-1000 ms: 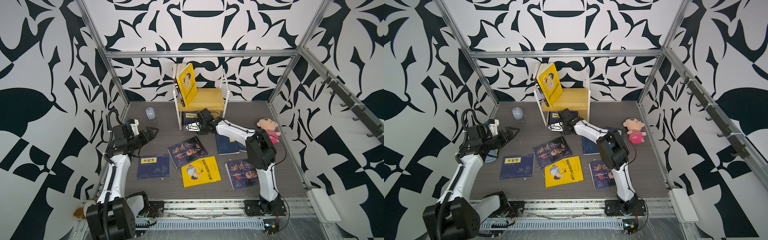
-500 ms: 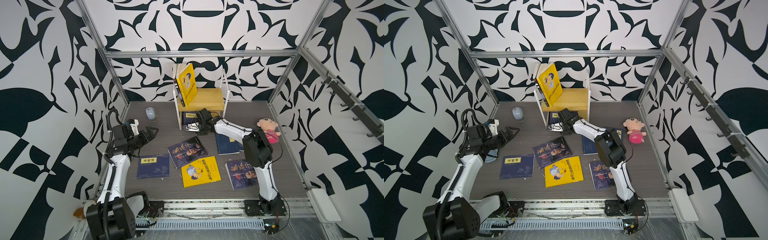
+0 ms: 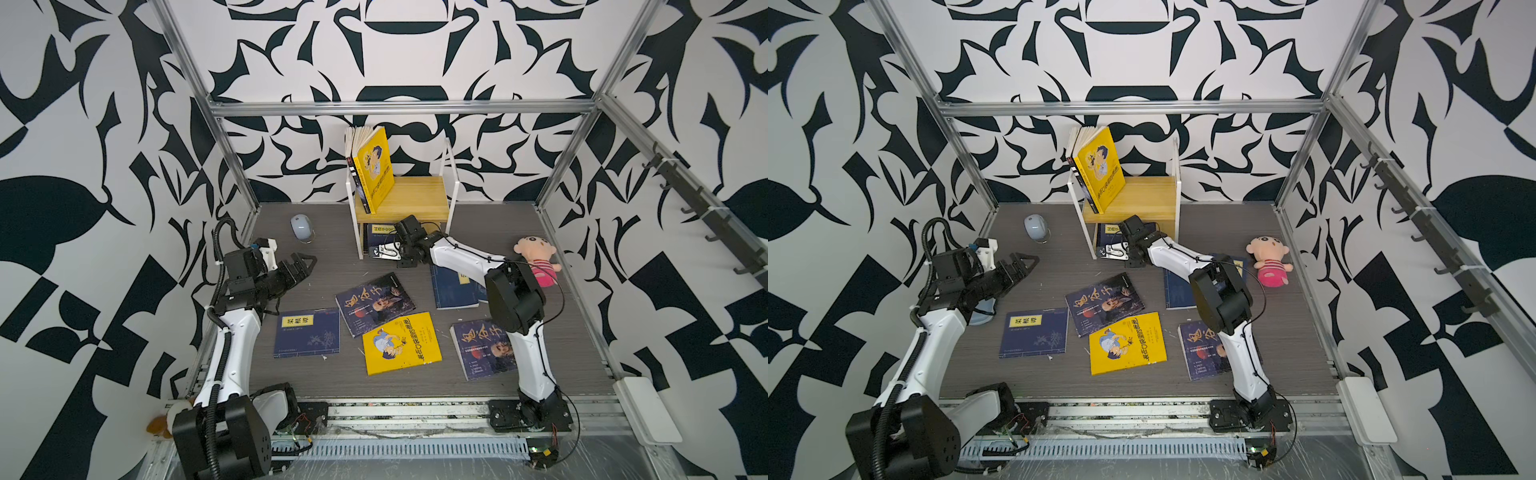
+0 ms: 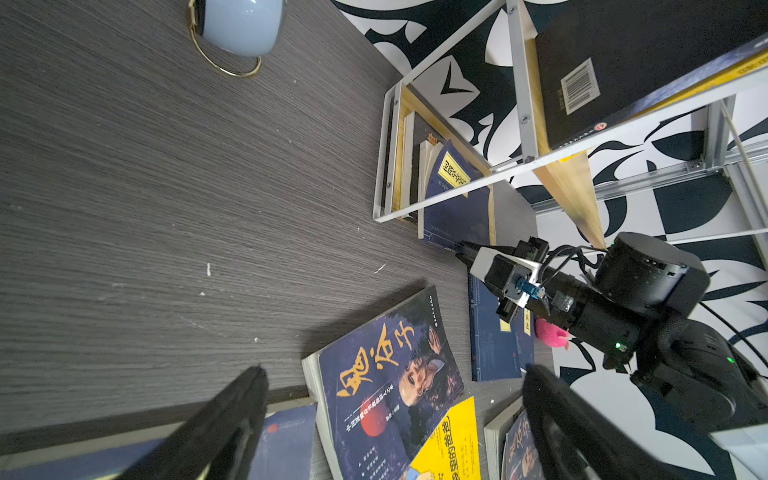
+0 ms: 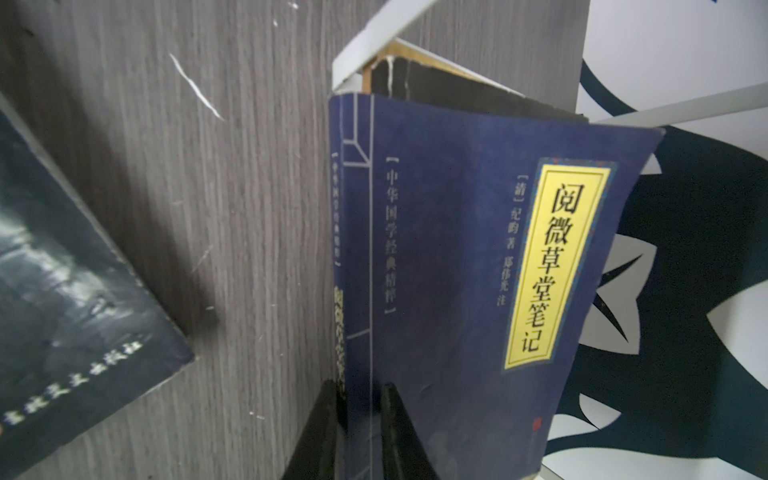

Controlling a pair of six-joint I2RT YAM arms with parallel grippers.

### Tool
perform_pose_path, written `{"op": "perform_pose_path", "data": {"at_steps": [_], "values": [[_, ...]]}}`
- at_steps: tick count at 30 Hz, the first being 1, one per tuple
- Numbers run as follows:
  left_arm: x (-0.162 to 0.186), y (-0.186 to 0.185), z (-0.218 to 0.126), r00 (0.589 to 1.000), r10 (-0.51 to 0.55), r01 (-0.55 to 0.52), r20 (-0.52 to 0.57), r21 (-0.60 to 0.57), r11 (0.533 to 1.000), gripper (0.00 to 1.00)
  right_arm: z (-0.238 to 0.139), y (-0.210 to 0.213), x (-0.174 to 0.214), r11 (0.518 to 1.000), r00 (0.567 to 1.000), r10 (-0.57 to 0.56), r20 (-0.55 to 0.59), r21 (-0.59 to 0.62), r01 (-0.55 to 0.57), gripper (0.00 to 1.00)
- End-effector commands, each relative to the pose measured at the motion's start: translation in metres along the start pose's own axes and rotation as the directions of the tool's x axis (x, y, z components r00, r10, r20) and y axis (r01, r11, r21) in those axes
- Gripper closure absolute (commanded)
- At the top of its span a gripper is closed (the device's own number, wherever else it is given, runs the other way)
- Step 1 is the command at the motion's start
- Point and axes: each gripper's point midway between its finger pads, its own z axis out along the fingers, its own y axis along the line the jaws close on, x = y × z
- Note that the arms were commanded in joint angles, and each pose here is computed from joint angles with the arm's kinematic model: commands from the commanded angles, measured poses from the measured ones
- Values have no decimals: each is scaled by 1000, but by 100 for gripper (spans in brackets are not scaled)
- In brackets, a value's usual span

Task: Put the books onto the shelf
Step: 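Push the dark blue book onto the lower shelf beside the black book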

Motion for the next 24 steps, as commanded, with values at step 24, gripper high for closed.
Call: {"op": "perform_pose_path", "data": {"at_steps": [24], "values": [[-1,0,-2,1000,11,-11,3,3,1000,0,-2,-45,-8,991,997,67,34,118,-70,82]]}}
